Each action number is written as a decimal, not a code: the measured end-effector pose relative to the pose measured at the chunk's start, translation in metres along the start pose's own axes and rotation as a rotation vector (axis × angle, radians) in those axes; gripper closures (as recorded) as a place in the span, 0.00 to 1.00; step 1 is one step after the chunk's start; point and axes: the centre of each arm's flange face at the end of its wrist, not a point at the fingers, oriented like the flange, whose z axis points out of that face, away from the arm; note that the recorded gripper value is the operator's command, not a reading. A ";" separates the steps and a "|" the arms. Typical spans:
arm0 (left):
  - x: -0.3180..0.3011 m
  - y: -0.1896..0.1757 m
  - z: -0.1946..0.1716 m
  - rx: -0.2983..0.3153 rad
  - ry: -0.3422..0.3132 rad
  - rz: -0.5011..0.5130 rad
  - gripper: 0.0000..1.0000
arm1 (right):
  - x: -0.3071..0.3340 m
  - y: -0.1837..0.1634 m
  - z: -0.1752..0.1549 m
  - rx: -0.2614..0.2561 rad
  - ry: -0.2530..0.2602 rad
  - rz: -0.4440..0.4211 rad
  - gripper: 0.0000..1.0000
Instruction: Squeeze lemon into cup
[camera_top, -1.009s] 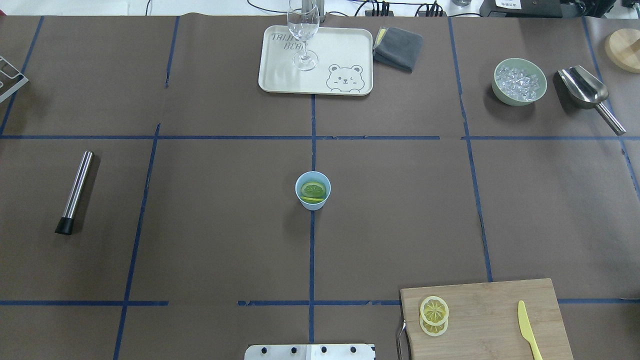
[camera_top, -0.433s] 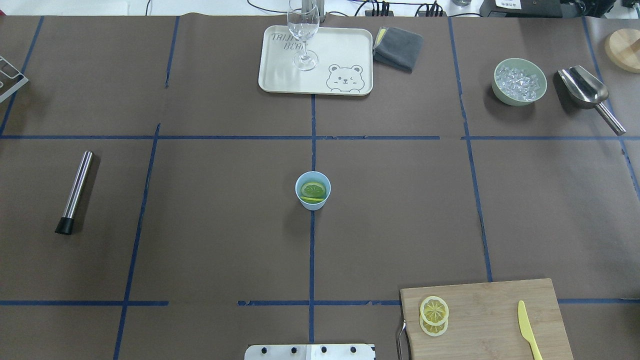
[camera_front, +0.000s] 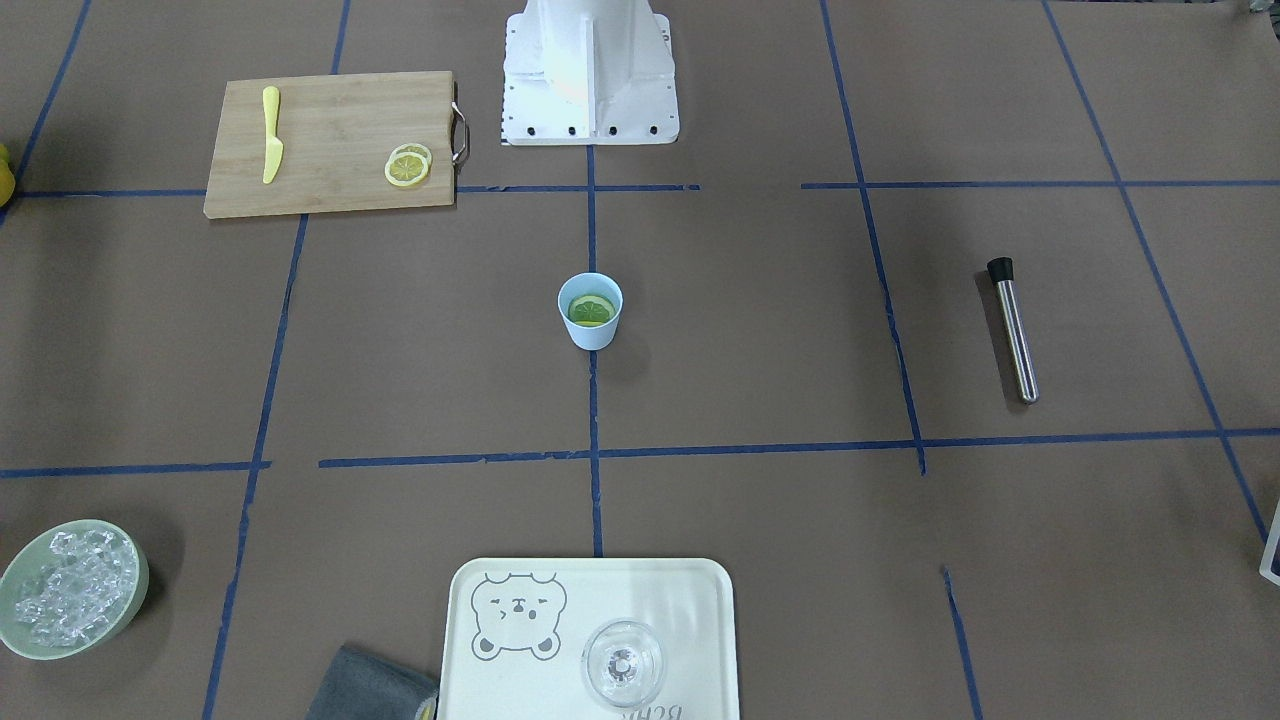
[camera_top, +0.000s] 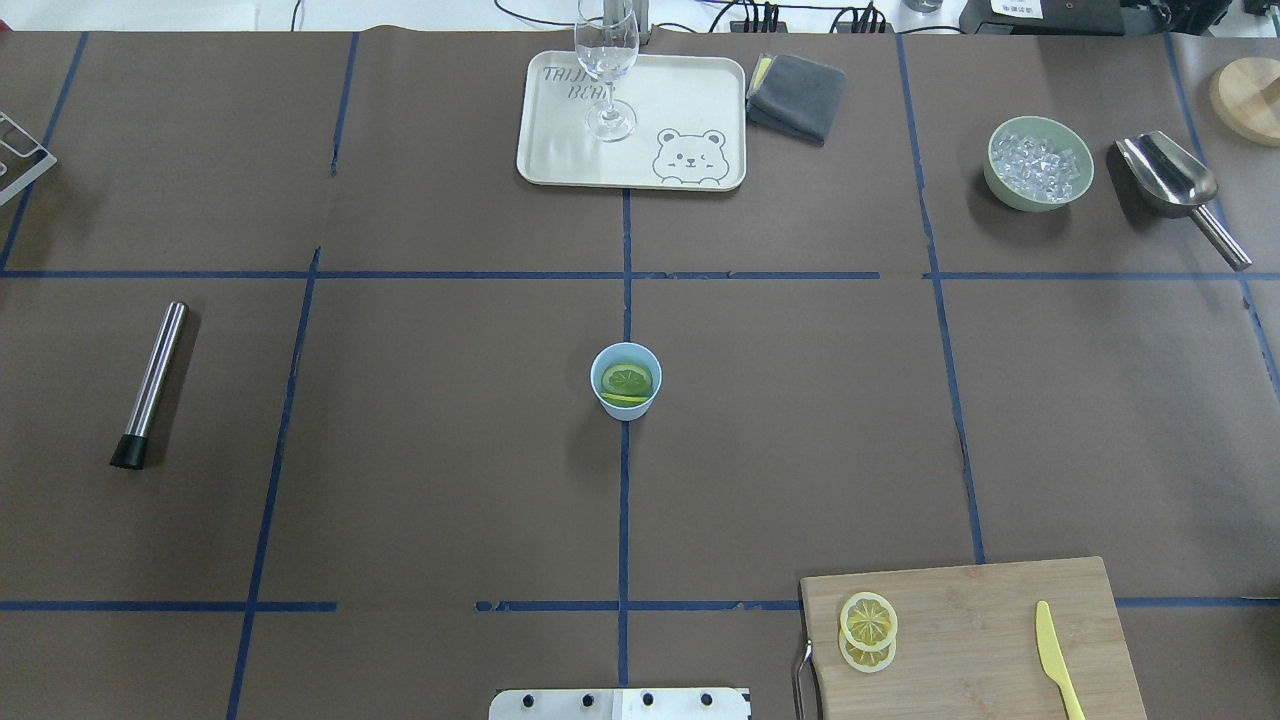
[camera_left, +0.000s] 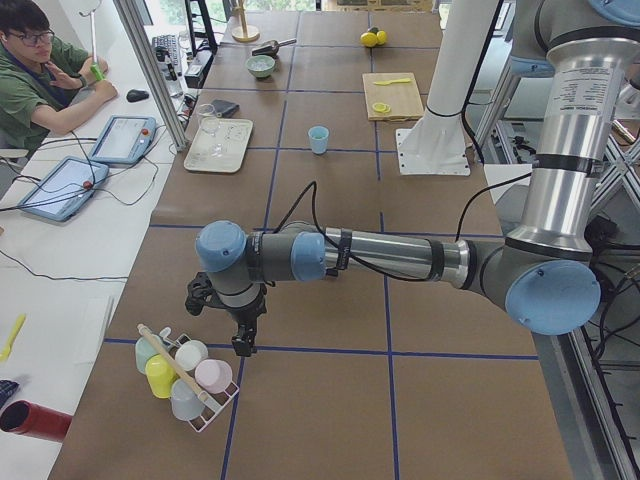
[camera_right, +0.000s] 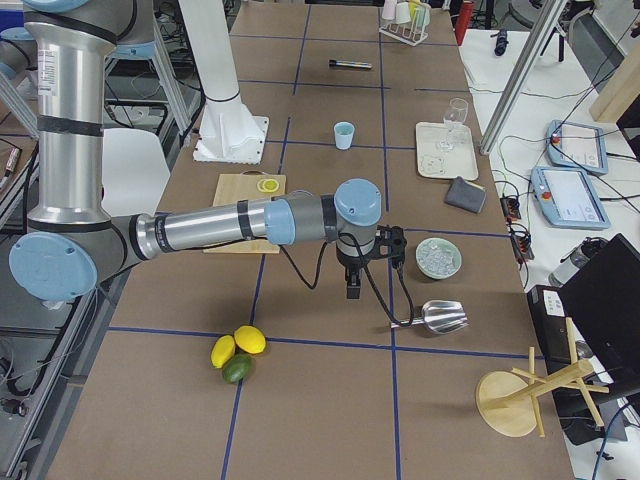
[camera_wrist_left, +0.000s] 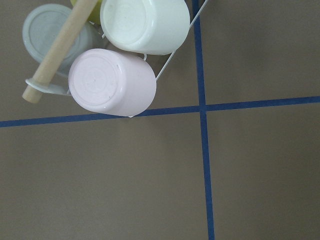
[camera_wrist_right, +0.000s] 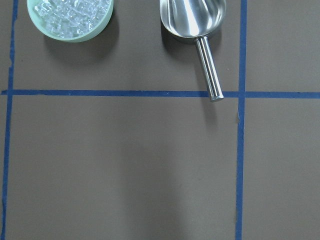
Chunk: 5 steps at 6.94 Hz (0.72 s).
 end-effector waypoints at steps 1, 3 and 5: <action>0.000 0.000 0.000 0.001 0.000 0.000 0.00 | 0.010 0.003 0.008 -0.015 0.008 0.009 0.00; 0.002 -0.001 -0.002 0.003 -0.002 0.003 0.00 | 0.025 0.004 0.016 -0.030 0.051 -0.013 0.00; 0.002 -0.001 -0.002 0.004 -0.002 0.005 0.00 | 0.028 0.004 0.018 -0.032 0.066 -0.024 0.00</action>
